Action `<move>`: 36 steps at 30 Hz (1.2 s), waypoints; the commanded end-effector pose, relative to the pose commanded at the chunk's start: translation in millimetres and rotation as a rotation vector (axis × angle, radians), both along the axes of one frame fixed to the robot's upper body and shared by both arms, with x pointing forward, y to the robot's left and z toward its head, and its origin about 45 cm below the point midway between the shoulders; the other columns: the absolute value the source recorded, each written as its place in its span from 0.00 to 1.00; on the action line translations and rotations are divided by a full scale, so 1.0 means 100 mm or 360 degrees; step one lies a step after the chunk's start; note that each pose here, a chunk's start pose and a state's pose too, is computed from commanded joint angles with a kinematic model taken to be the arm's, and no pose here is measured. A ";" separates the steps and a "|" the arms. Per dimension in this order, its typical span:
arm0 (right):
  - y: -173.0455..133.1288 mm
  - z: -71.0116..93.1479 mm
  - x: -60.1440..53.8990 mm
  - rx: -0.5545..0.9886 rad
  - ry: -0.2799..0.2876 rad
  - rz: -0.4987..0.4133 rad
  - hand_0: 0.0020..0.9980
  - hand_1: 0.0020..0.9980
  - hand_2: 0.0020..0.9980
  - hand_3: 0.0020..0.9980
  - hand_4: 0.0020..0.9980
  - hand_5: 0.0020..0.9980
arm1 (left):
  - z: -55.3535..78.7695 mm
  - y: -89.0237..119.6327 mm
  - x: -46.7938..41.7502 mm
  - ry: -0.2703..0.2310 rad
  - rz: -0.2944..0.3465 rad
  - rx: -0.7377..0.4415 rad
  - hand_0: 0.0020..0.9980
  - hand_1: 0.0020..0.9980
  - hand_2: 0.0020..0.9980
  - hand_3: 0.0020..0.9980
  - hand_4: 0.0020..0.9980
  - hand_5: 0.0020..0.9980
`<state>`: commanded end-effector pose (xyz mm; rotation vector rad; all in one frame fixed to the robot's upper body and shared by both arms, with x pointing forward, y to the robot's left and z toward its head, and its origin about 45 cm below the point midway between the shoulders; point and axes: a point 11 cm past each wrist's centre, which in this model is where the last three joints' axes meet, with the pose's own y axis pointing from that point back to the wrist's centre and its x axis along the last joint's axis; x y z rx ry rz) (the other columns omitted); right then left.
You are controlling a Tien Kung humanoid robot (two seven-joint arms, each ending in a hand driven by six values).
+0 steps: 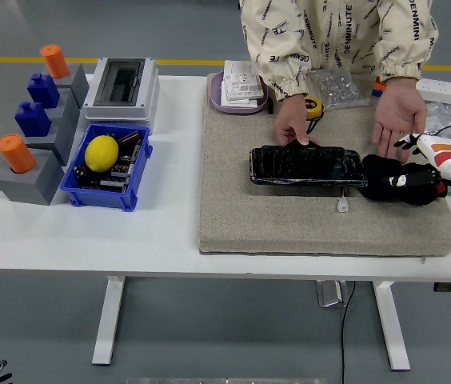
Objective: Pick the rag up,wipe the panel,place it on the desk
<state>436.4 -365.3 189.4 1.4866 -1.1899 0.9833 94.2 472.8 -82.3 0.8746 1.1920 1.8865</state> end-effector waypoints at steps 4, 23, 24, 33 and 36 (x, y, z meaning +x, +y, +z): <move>0.00 0.06 0.05 0.0005 -0.0025 -0.0014 0.70 0.67 0.73 0.74 1.00 0.47 | 0.00 -0.01 0.026 -0.0011 -0.0012 -0.0002 0.73 0.72 0.77 0.63 0.69 0.58; -0.09 -0.25 -0.15 0.0006 0.0100 -0.0031 0.70 0.66 0.73 0.74 1.00 0.46 | 0.00 -0.02 0.011 0.0005 -0.0024 -0.0002 0.73 0.72 0.77 0.63 0.69 0.58; -0.09 -0.27 -0.16 0.0005 0.0105 -0.0032 0.70 0.66 0.73 0.74 1.00 0.46 | 0.00 -0.02 0.015 0.0004 -0.0025 -0.0002 0.73 0.72 0.77 0.63 0.69 0.58; -0.15 -0.33 -0.17 0.0007 0.0134 -0.0057 0.70 0.67 0.73 0.74 1.00 0.46 | 0.00 -0.01 0.012 0.0004 -0.0020 0.0000 0.73 0.72 0.77 0.63 0.69 0.58; -0.17 -0.33 -0.15 0.0005 0.0132 -0.0071 0.71 0.67 0.73 0.74 1.00 0.47 | -0.01 -0.03 0.019 -0.0002 -0.0019 -0.0006 0.73 0.72 0.77 0.63 0.69 0.58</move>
